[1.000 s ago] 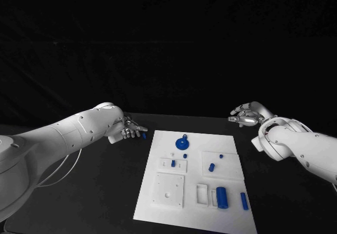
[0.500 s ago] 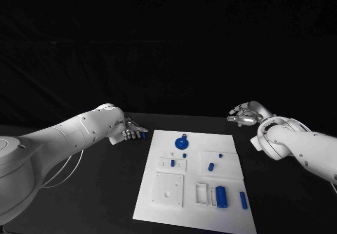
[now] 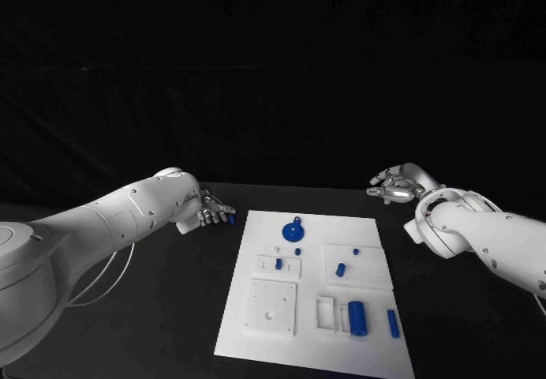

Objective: Assemble the parts on the task board

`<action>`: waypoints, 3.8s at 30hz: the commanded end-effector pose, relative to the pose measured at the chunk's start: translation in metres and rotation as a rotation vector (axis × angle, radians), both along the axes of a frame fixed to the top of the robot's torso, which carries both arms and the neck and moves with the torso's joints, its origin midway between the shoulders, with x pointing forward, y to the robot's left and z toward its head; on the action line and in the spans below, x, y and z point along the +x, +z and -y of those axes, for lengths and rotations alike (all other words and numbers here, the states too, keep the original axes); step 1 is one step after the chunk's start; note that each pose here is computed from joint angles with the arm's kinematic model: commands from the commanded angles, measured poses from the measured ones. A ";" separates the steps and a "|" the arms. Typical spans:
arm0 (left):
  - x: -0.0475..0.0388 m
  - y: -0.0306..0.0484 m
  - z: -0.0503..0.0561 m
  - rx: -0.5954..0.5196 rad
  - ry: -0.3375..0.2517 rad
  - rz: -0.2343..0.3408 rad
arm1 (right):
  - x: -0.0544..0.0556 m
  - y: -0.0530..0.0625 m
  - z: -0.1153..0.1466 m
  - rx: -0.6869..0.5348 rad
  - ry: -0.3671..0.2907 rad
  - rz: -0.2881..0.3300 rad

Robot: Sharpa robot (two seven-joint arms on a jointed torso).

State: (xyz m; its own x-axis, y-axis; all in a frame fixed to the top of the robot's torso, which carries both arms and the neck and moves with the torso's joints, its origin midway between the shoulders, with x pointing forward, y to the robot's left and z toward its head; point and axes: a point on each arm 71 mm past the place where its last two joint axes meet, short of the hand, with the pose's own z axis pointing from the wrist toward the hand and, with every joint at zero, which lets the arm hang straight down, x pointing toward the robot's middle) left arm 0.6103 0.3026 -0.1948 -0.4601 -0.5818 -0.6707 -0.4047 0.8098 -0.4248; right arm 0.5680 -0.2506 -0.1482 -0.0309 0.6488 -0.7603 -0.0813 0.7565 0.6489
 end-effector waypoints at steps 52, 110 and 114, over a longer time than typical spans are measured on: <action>0.0013 -0.0107 -0.001 -0.022 0.011 -0.047 | -0.002 0.001 -0.003 -0.002 0.024 0.007; 0.0034 -0.0106 0.006 -0.032 -0.002 -0.045 | -0.003 0.001 -0.004 -0.002 0.027 0.006; 0.0035 -0.0108 0.006 -0.031 -0.002 -0.049 | -0.003 0.001 -0.004 -0.002 0.027 0.006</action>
State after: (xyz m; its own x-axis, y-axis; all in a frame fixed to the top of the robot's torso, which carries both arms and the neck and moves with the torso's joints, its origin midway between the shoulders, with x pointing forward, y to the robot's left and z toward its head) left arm 0.6136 0.2993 -0.2055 -0.4805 -0.5991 -0.6405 -0.4326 0.7972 -0.4211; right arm 0.5655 -0.2478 -0.1472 -0.0378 0.6510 -0.7581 -0.0929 0.7531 0.6513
